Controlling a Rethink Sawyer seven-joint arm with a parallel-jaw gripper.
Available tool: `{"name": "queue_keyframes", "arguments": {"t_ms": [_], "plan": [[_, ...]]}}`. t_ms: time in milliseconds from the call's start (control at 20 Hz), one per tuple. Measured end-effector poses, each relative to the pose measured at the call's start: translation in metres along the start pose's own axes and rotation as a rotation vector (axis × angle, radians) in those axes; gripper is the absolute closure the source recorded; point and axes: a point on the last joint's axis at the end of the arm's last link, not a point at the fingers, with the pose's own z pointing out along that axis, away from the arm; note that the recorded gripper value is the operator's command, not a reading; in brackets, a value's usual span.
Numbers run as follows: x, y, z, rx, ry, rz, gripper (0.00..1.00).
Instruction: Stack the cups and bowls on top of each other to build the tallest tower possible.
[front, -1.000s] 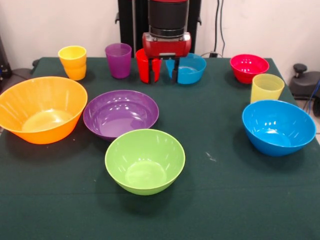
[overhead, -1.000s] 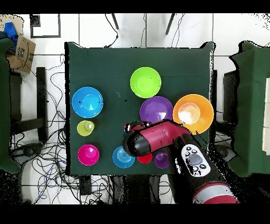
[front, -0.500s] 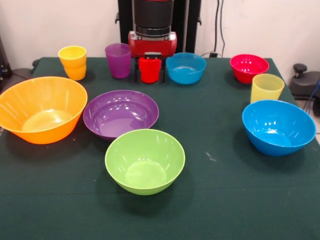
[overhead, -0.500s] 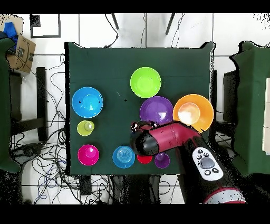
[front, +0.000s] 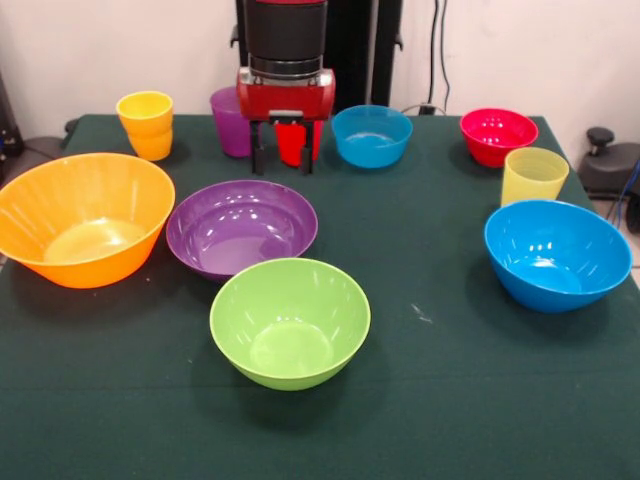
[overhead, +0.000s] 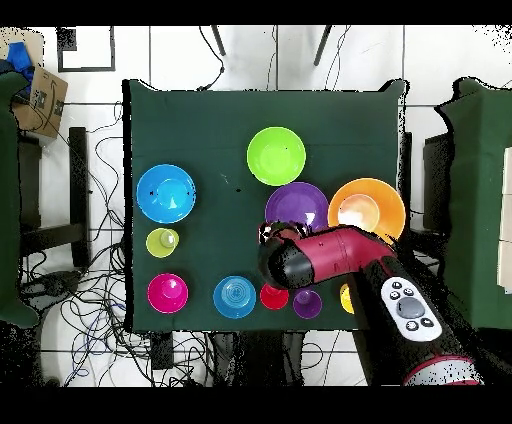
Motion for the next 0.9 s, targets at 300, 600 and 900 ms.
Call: {"name": "queue_keyframes", "arguments": {"t_ms": [300, 600, 900], "plan": [[-0.012, -0.001, 0.029, -0.014, -0.007, -0.008, 0.0], [-0.004, 0.011, 0.068, -0.044, 0.02, -0.032, 0.0], [0.002, 0.019, 0.082, -0.064, 0.031, -0.041, 0.0]]}}
